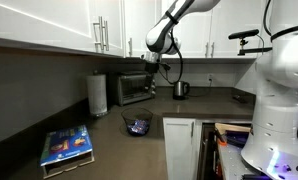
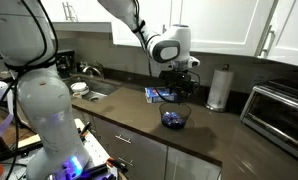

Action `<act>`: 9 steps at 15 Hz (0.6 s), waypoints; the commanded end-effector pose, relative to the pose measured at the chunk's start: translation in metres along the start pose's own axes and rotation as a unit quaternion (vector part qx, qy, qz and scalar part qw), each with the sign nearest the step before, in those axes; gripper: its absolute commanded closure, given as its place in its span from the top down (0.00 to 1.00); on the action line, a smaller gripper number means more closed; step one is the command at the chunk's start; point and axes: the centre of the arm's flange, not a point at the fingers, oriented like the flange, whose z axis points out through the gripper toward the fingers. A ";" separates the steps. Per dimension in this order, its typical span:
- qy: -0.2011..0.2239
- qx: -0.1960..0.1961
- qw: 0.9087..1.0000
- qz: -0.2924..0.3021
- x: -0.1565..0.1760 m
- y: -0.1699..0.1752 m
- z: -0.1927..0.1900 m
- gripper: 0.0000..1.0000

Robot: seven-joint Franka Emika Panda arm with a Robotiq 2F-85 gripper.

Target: Pour the contents of the basket onto the counter

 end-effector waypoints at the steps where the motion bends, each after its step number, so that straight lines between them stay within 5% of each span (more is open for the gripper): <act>1: 0.002 -0.006 1.000 -0.020 0.019 0.025 0.035 1.00; 9: -0.019 0.000 1.000 -0.022 0.024 0.029 0.064 1.00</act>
